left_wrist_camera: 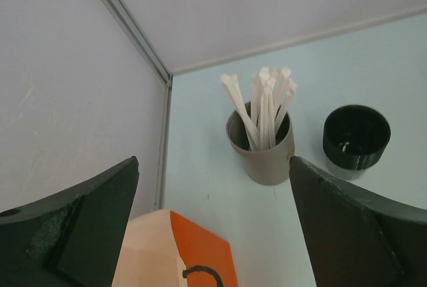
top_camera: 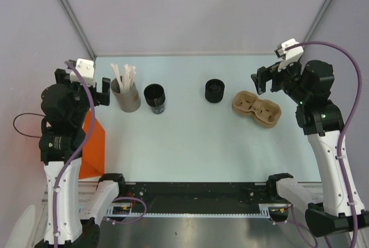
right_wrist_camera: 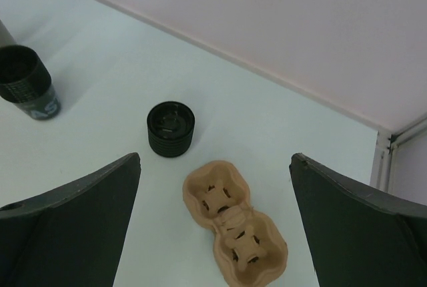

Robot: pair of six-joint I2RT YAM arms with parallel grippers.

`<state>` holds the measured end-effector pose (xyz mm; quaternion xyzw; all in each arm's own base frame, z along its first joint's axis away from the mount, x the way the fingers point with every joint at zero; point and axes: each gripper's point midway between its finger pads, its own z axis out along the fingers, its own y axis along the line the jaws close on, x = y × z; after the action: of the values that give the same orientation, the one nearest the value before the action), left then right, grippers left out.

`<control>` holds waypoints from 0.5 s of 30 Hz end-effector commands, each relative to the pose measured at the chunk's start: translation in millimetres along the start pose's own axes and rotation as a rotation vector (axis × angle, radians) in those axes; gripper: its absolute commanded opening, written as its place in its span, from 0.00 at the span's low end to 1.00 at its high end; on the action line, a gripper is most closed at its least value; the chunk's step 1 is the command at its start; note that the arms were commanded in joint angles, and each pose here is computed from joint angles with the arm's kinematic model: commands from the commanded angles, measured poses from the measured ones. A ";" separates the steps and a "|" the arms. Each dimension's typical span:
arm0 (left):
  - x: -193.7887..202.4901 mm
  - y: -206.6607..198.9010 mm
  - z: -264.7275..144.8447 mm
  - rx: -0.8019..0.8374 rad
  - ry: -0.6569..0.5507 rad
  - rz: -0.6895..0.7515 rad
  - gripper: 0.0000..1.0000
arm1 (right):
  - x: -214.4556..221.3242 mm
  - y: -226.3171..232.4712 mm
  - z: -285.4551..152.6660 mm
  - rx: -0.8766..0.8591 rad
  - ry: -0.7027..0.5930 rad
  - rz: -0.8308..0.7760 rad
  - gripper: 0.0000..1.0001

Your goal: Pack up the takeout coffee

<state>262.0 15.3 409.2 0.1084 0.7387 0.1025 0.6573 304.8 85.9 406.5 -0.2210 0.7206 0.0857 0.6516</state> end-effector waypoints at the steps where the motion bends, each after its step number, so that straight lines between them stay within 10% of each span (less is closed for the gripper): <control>1: 26.2 0.5 -3.4 -0.018 0.083 0.024 1.00 | 25.3 -12.4 13.6 0.051 0.073 0.009 1.00; 15: 36.8 16.1 -14.1 -0.109 0.146 0.022 1.00 | 87.5 -5.5 41.4 0.041 0.199 0.021 1.00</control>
<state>251.8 31.1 361.6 0.0943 0.7891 0.1318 0.5925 334.1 78.4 305.6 -0.2046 0.8031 0.0658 0.5557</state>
